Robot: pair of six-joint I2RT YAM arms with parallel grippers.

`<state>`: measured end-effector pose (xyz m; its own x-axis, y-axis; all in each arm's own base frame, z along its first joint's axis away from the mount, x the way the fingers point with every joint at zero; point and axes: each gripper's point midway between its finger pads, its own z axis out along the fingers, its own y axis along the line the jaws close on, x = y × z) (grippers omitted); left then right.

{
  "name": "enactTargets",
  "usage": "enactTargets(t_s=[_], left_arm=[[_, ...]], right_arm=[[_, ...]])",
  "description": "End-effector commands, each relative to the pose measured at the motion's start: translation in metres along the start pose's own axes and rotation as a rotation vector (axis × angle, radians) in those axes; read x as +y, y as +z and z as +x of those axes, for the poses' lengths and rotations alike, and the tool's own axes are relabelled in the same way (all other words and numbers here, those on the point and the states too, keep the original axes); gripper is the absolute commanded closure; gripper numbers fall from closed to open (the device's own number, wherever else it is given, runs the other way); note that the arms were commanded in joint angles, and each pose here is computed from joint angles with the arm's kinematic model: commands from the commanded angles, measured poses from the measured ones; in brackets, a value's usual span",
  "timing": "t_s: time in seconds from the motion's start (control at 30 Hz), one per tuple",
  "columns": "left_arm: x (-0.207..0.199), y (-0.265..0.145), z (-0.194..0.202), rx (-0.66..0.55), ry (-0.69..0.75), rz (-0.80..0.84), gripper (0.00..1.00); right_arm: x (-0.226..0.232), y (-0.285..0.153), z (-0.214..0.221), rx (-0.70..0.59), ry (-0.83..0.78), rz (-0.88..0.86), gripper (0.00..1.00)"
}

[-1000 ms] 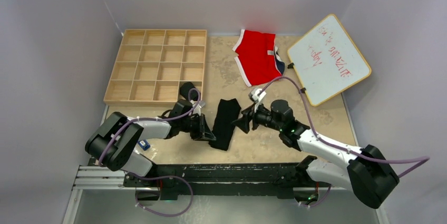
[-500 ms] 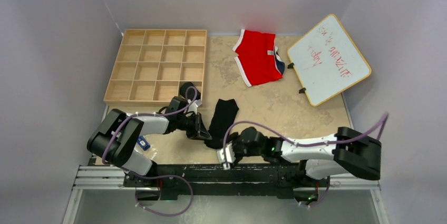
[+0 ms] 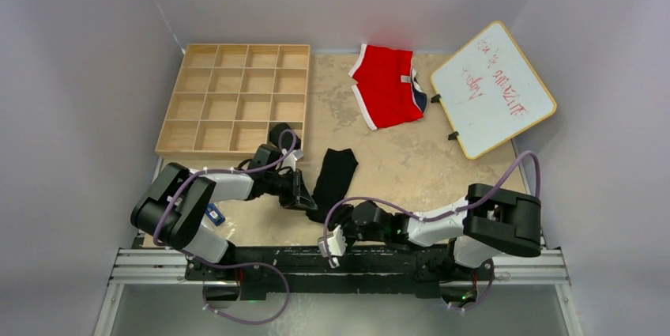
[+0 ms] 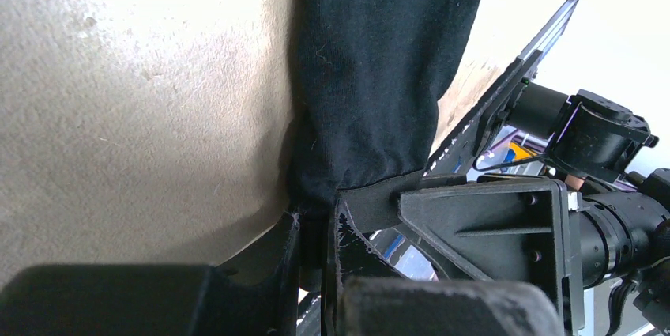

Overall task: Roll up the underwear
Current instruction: Roll the underwear to the center of the board.

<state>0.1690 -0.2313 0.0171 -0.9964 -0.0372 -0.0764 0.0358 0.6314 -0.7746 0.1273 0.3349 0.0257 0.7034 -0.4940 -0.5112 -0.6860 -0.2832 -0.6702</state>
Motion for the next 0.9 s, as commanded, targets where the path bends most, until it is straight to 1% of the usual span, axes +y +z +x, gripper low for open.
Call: enactTargets(t_s=[0.0,0.07,0.1,0.17,0.2,0.3,0.37,0.4,0.5,0.57,0.6,0.67,0.7,0.73,0.8,0.83,0.87], left_arm=[[0.005,0.0,-0.005,-0.005,0.021,-0.027,1.0],[0.007,0.0,-0.006,-0.01,0.018,-0.04,1.0],[0.007,0.0,-0.006,-0.012,0.017,-0.042,1.0],[0.008,-0.001,-0.007,-0.02,0.016,-0.048,1.0],[0.008,-0.002,-0.006,-0.021,0.016,-0.051,1.0],[0.009,-0.002,-0.007,-0.025,0.012,-0.054,1.0],[0.009,-0.002,-0.006,-0.024,0.008,-0.055,1.0],[0.009,-0.002,-0.006,-0.024,0.005,-0.054,1.0],[0.005,-0.003,-0.006,-0.025,0.007,-0.037,1.0],[0.0,-0.004,-0.006,-0.027,0.009,-0.019,1.0],[-0.001,-0.005,-0.007,-0.036,0.006,-0.017,0.98],[-0.001,-0.009,-0.011,-0.062,-0.003,-0.036,0.83],[-0.001,-0.011,-0.014,-0.085,-0.002,-0.048,0.76],[0.001,-0.014,-0.011,-0.083,-0.018,-0.067,0.71],[0.002,-0.02,-0.015,-0.117,-0.023,-0.096,0.63],[0.002,-0.023,-0.017,-0.137,-0.023,-0.111,0.6],[0.003,-0.025,-0.018,-0.155,-0.022,-0.125,0.59]], right_arm=[[0.003,-0.001,0.005,0.012,-0.011,0.002,0.54],[0.004,0.0,0.001,-0.003,-0.01,-0.008,0.55],[0.004,0.001,0.001,-0.005,-0.011,-0.01,0.58],[0.005,0.003,0.002,-0.002,-0.01,-0.013,0.68],[0.005,0.003,0.002,0.001,-0.007,-0.012,0.71],[0.003,0.005,0.003,0.004,0.012,0.003,0.85],[0.003,0.006,0.004,0.008,0.028,0.008,0.96],[0.003,0.007,0.005,0.014,0.044,0.011,1.0],[0.001,0.007,0.003,0.004,0.086,0.03,1.0],[-0.006,0.007,-0.002,-0.021,0.129,0.052,1.0],[-0.008,0.006,-0.006,-0.042,0.16,0.051,1.0],[-0.01,0.004,-0.014,-0.096,0.24,0.021,1.0],[-0.012,0.002,-0.021,-0.138,0.285,0.005,1.0],[-0.013,0.0,-0.024,-0.168,0.326,-0.006,1.0],[-0.016,-0.005,-0.029,-0.226,0.417,-0.039,1.0],[-0.018,-0.007,-0.032,-0.253,0.462,-0.056,1.0],[-0.019,-0.009,-0.033,-0.275,0.507,-0.071,1.0]])
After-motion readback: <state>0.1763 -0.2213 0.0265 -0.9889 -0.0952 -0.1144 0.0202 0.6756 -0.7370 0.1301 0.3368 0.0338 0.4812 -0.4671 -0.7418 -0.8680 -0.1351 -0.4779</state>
